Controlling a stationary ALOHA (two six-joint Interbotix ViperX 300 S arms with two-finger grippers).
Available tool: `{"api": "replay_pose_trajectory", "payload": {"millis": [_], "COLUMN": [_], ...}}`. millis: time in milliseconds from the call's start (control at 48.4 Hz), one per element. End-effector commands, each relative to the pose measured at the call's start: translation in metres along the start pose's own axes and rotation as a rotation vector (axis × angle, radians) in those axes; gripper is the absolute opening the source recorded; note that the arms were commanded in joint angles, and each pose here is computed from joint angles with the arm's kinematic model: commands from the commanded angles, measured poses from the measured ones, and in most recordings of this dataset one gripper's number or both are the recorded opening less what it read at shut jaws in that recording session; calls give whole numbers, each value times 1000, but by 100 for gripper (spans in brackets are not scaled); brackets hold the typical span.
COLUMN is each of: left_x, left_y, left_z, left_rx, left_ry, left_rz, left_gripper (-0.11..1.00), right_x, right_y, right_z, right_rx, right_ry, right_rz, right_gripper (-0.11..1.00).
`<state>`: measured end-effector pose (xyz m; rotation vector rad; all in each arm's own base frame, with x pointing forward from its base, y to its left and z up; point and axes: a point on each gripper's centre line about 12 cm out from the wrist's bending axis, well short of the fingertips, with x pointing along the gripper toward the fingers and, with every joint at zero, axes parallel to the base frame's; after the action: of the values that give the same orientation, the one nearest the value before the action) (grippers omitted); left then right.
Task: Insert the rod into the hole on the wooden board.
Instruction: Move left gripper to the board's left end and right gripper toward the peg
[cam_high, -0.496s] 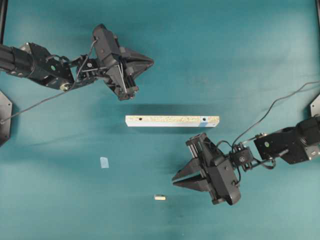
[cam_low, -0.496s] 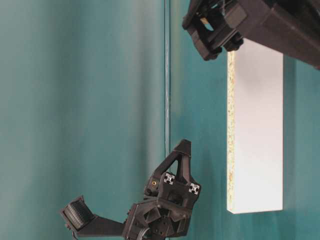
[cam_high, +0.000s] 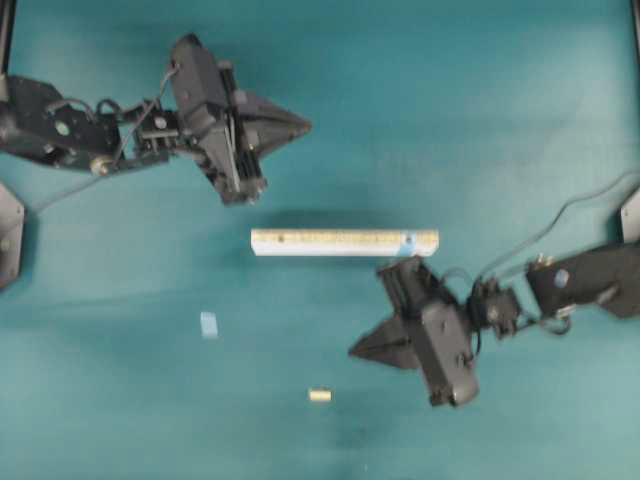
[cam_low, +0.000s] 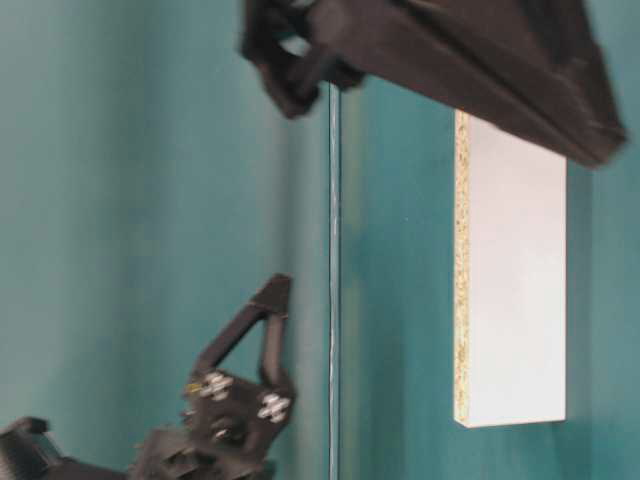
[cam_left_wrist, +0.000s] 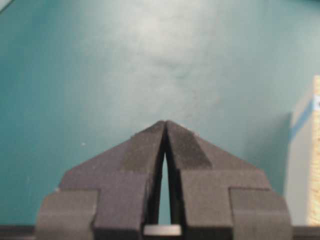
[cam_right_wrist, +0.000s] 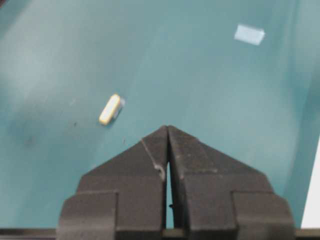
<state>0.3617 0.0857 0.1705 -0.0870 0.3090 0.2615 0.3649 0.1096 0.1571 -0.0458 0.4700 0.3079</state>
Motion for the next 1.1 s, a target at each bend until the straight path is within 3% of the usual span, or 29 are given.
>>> {"api": "replay_pose_trajectory", "payload": {"millis": [0, 103, 145, 331, 434, 496, 765, 910, 1075], "left_x": [-10, -17, -20, -33, -38, -39, -31, -25, -16], "left_y": [-8, -18, -21, -27, -29, -32, -56, -79, -83], "left_z": [23, 26, 27, 24, 22, 19, 0, -7, -24], "left_rx": [10, 18, 16, 10, 17, 20, 52, 81, 91], "left_ry": [-33, 21, 46, 200, 256, 277, 349, 368, 401], "left_rz": [-24, -51, -59, -73, -81, -88, -144, -196, -201], "left_gripper": [9, 10, 16, 67, 90, 98, 100, 100, 100], "right_x": [-12, -18, -19, -19, -18, -17, -3, 9, 23], "right_y": [1, 0, 0, -3, -4, -5, -7, -5, -4], "right_z": [21, 26, 27, 38, 44, 46, 58, 60, 62], "right_rx": [45, 93, 110, 177, 219, 250, 392, 405, 419], "right_ry": [-13, 29, 51, 160, 215, 248, 397, 459, 495], "right_rz": [-5, -16, -22, -57, -78, -92, -168, -189, -203], "right_gripper": [2, 21, 32, 83, 83, 83, 83, 83, 83]}}
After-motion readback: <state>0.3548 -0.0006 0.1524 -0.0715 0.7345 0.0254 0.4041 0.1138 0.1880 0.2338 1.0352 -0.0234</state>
